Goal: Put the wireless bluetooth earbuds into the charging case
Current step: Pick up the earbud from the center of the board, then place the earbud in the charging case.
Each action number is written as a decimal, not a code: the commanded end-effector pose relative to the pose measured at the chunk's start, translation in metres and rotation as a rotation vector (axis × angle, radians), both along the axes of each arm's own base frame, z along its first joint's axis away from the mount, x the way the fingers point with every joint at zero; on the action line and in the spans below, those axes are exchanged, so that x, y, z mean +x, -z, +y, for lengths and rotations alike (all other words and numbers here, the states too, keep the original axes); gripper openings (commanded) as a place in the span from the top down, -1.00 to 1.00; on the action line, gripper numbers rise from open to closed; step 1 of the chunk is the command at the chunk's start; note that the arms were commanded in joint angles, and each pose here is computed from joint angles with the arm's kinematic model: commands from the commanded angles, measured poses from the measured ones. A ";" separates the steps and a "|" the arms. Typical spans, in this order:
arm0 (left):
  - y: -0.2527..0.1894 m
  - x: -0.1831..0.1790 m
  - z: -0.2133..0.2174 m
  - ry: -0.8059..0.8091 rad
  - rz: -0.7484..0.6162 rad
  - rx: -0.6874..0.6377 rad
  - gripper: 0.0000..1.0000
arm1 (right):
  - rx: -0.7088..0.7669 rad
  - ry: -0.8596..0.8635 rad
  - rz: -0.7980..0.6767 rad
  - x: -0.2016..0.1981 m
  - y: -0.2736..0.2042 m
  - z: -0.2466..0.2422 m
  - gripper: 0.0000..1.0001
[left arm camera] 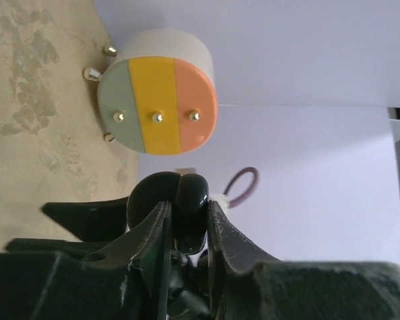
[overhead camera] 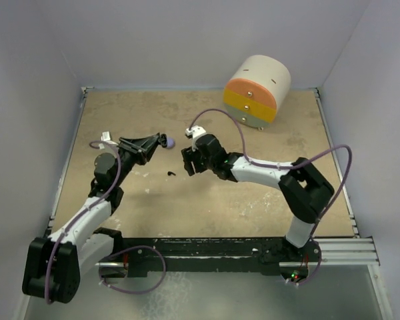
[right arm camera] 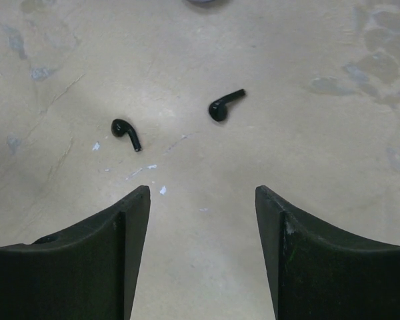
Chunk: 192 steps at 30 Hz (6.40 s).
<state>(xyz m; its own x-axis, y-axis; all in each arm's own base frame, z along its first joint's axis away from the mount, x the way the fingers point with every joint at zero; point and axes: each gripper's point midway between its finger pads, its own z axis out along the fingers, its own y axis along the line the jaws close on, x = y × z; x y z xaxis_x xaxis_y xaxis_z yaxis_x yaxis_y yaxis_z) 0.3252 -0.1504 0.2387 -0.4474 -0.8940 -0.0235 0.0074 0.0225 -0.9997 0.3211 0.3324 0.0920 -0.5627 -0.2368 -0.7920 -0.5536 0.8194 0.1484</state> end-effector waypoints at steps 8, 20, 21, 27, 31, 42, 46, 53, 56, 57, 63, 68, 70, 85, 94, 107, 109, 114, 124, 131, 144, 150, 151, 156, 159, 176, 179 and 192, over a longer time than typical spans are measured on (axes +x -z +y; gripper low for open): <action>-0.016 -0.026 0.050 -0.249 -0.001 -0.114 1.00 | -0.050 -0.137 -0.081 0.008 0.003 0.073 -0.20; -0.018 -0.054 0.079 -0.388 0.021 -0.123 1.00 | -0.096 -0.189 -0.064 0.007 0.027 0.097 -0.06; -0.019 -0.055 0.080 -0.393 0.020 -0.125 1.00 | -0.098 -0.192 -0.064 0.007 0.028 0.098 -0.05; -0.021 -0.058 0.080 -0.391 0.019 -0.126 1.00 | -0.113 -0.212 -0.057 0.006 0.036 0.106 -0.02; -0.021 -0.059 0.081 -0.394 0.020 -0.128 1.00 | -0.128 -0.219 -0.049 0.003 0.042 0.108 0.00; -0.020 -0.062 0.083 -0.399 0.021 -0.134 1.00 | -0.166 -0.222 -0.031 0.000 0.058 0.106 0.08; -0.020 -0.062 0.083 -0.400 0.023 -0.134 1.00 | -0.182 -0.221 -0.026 -0.001 0.064 0.105 0.10; -0.017 -0.062 0.082 -0.397 0.029 -0.135 1.00 | -0.205 -0.216 -0.023 -0.002 0.070 0.104 0.19; -0.015 -0.062 0.082 -0.398 0.032 -0.136 1.00 | -0.210 -0.216 -0.022 -0.003 0.071 0.102 0.22; -0.015 -0.062 0.082 -0.397 0.031 -0.138 1.00 | -0.212 -0.215 -0.021 -0.003 0.072 0.102 0.23; -0.013 -0.061 0.082 -0.396 0.035 -0.141 1.00 | -0.228 -0.208 -0.016 -0.004 0.076 0.099 0.32; -0.012 -0.061 0.082 -0.397 0.037 -0.142 1.00 | -0.230 -0.201 -0.016 -0.004 0.076 0.097 0.43; -0.012 -0.061 0.082 -0.395 0.038 -0.143 1.00 | -0.230 -0.197 -0.018 -0.004 0.075 0.097 0.47; -0.010 -0.054 0.071 -0.344 0.045 -0.129 1.00 | -0.033 -0.163 -0.120 -0.003 -0.001 0.101 0.63; -0.011 -0.033 0.038 -0.177 0.042 -0.104 1.00 | 0.075 -0.013 -0.219 0.019 -0.069 0.063 0.63; -0.018 -0.014 0.012 -0.044 0.017 -0.058 1.00 | 0.197 0.173 -0.292 0.042 -0.135 0.000 0.63; -0.019 -0.014 0.012 -0.045 0.015 -0.053 1.00 | 0.198 0.177 -0.294 0.043 -0.136 -0.002 0.63; -0.018 -0.015 0.013 -0.047 0.018 -0.045 1.00 | 0.196 0.174 -0.295 0.042 -0.136 -0.004 0.63; -0.019 -0.016 0.013 -0.047 0.017 -0.044 1.00 | 0.196 0.171 -0.293 0.042 -0.137 -0.004 0.63; -0.018 -0.018 0.014 -0.047 0.017 -0.046 1.00 | 0.193 0.171 -0.292 0.042 -0.136 -0.005 0.63; -0.018 -0.019 0.014 -0.048 0.015 -0.046 1.00 | 0.189 0.165 -0.287 0.042 -0.135 -0.004 0.64; -0.018 -0.019 0.014 -0.048 0.016 -0.046 1.00 | 0.188 0.164 -0.287 0.042 -0.135 -0.004 0.64; -0.018 -0.019 0.014 -0.049 0.016 -0.046 1.00 | 0.189 0.163 -0.288 0.042 -0.135 -0.003 0.64; -0.019 -0.019 0.014 -0.047 0.015 -0.046 1.00 | 0.187 0.161 -0.288 0.042 -0.135 -0.003 0.64; -0.018 -0.020 0.014 -0.047 0.016 -0.046 1.00 | 0.187 0.160 -0.287 0.042 -0.135 -0.003 0.64; -0.018 0.005 -0.034 0.043 0.011 -0.076 1.00 | 0.244 0.271 -0.347 0.054 -0.178 -0.013 0.80; -0.021 0.009 -0.047 0.082 -0.003 -0.112 1.00 | 0.304 0.235 -0.375 0.048 -0.196 -0.010 0.83; -0.045 0.023 -0.088 0.238 -0.054 -0.264 1.00 | 0.385 0.191 -0.519 0.036 -0.226 -0.020 1.00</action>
<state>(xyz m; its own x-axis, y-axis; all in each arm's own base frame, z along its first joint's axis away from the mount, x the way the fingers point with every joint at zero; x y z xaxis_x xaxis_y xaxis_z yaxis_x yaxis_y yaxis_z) 0.3515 -0.2224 0.2255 -0.5693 -0.8057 0.1635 -0.1049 -0.1261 -0.9865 0.3565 0.3152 0.2998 -0.1796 0.1555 -0.9714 -0.4625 0.8582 0.2229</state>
